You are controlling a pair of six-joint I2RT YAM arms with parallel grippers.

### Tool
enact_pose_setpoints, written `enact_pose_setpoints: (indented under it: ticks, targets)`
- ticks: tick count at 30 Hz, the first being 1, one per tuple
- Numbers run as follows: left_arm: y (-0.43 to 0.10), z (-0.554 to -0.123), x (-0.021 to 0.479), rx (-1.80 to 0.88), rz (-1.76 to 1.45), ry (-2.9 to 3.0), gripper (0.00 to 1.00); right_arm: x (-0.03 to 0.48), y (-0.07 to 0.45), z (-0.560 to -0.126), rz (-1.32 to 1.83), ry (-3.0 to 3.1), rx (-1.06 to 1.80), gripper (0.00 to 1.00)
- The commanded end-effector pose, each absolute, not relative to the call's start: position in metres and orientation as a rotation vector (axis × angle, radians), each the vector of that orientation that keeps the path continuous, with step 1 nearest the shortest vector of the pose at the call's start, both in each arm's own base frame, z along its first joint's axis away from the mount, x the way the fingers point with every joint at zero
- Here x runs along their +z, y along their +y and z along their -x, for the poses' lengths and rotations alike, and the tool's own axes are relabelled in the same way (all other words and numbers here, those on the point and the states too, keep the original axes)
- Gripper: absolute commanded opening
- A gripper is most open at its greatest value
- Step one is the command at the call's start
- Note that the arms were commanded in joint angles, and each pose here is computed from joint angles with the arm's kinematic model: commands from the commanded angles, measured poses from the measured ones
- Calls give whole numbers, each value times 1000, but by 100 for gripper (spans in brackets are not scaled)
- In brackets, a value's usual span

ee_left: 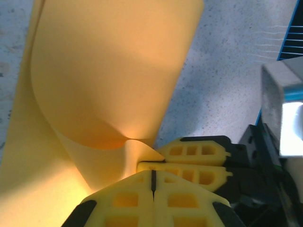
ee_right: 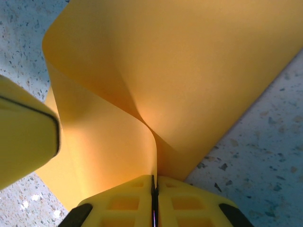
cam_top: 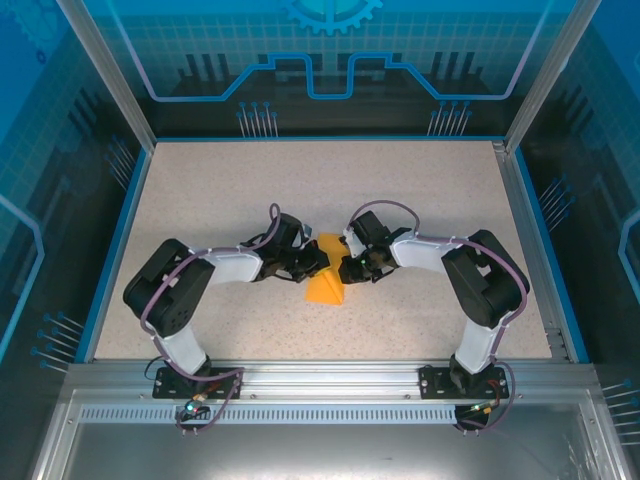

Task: Fold a paper plane with a square sheet of paper (pick it up from the middle)
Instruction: Fold the triangle a second time at the center of the table.

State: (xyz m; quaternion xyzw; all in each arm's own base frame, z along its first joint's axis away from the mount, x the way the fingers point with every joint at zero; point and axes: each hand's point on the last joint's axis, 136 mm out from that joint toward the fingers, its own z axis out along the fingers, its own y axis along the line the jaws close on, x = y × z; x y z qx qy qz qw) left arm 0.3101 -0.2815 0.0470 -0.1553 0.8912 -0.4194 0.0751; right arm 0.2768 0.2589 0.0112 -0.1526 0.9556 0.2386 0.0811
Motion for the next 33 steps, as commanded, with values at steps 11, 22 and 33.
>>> enact_pose_setpoints:
  ticks: [11,22,33]
  targets:
    - [-273,-305,7,-1162,534,2768,0,-11,250,-267,452,2939,600,10]
    - [-265,-295,-8,-1108,548,2805,0,25,252,-278,386,2852,623,22]
    - [-267,-296,-8,-1112,537,2809,0,80,273,-264,328,2702,958,34]
